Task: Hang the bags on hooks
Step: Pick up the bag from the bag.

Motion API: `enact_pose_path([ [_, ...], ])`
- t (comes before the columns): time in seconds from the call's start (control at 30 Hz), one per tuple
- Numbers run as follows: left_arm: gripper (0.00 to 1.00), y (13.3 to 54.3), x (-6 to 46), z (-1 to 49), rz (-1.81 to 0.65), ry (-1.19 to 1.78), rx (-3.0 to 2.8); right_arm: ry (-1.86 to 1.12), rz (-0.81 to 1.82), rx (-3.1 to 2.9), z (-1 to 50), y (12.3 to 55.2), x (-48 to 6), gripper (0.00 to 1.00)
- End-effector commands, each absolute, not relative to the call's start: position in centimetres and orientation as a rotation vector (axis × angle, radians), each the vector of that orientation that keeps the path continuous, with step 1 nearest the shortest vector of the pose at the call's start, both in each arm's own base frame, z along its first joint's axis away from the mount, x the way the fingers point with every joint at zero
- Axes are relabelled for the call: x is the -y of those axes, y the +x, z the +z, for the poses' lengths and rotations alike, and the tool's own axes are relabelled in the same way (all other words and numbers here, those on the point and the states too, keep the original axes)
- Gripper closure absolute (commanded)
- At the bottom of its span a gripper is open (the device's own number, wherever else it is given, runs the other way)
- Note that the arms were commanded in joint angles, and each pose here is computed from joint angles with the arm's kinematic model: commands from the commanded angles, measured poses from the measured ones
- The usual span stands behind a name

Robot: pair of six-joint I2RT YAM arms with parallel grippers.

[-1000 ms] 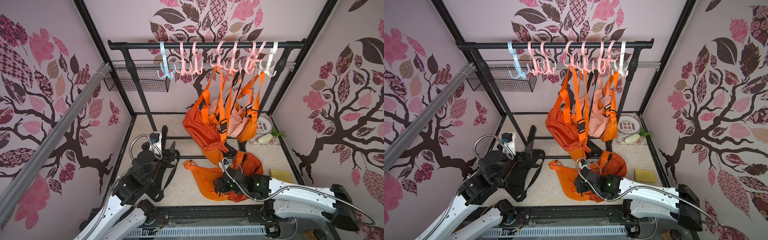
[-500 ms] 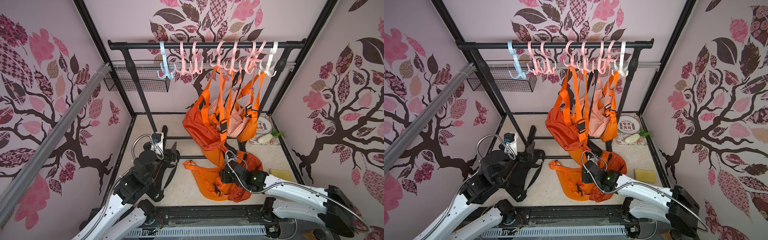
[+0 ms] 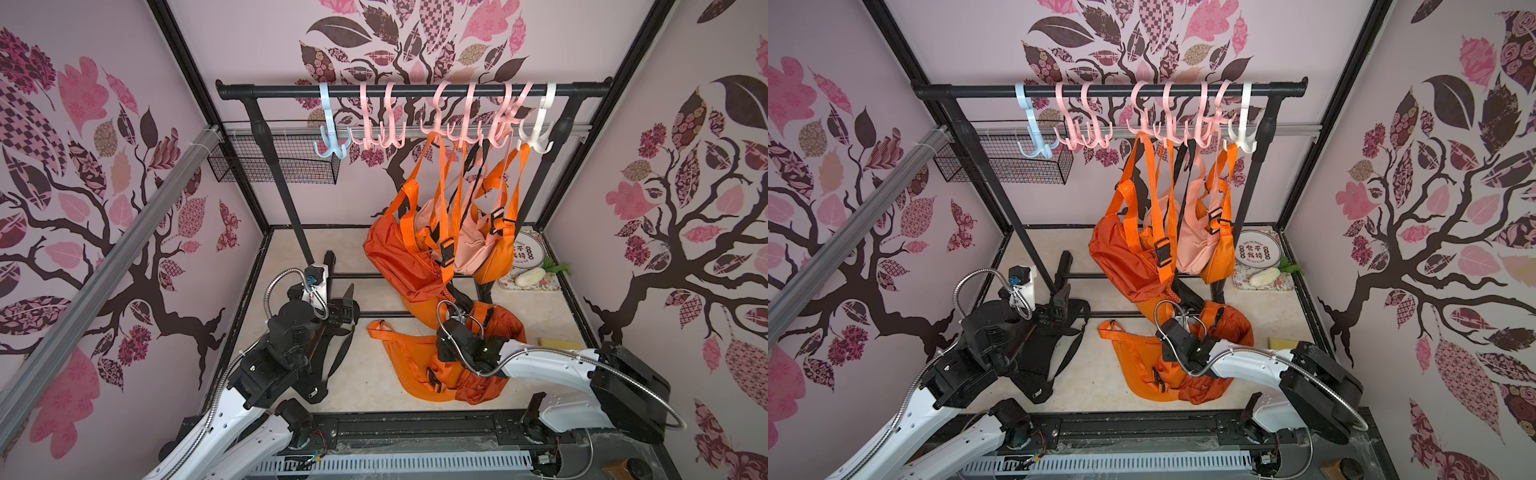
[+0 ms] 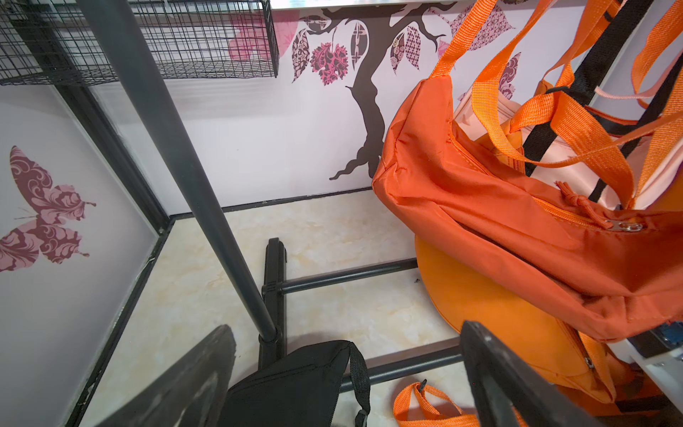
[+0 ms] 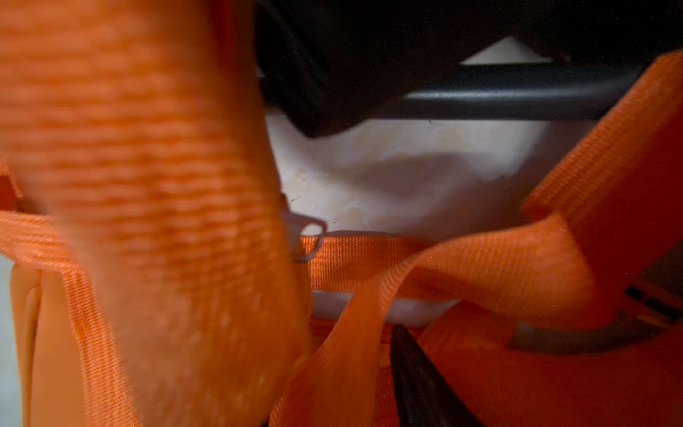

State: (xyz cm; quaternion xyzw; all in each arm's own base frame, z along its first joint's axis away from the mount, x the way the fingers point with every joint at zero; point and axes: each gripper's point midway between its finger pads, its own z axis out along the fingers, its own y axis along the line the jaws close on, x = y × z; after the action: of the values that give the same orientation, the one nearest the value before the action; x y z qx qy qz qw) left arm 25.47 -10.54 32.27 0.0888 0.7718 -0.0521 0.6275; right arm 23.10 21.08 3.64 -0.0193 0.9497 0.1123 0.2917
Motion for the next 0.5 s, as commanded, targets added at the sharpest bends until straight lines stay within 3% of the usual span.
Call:
enact_pose_path([
  [0.0,0.02,25.6,10.6,31.8,-0.112,0.206,-1.766,-0.073,0.341,-2.514,3.8,23.8,-22.3,0.63],
  [0.07,0.02,25.6,10.5,31.7,-0.109,0.205,-1.766,-0.096,0.362,-2.53,4.2,23.6,-22.8,0.78],
  [0.2,0.02,25.5,10.5,31.8,-0.11,0.206,-1.764,-0.111,0.444,-2.528,6.3,22.5,-23.1,0.99],
  [0.47,0.02,25.0,11.6,32.2,-0.172,0.263,-1.743,-0.259,0.856,-2.342,16.6,18.3,-24.6,1.0],
])
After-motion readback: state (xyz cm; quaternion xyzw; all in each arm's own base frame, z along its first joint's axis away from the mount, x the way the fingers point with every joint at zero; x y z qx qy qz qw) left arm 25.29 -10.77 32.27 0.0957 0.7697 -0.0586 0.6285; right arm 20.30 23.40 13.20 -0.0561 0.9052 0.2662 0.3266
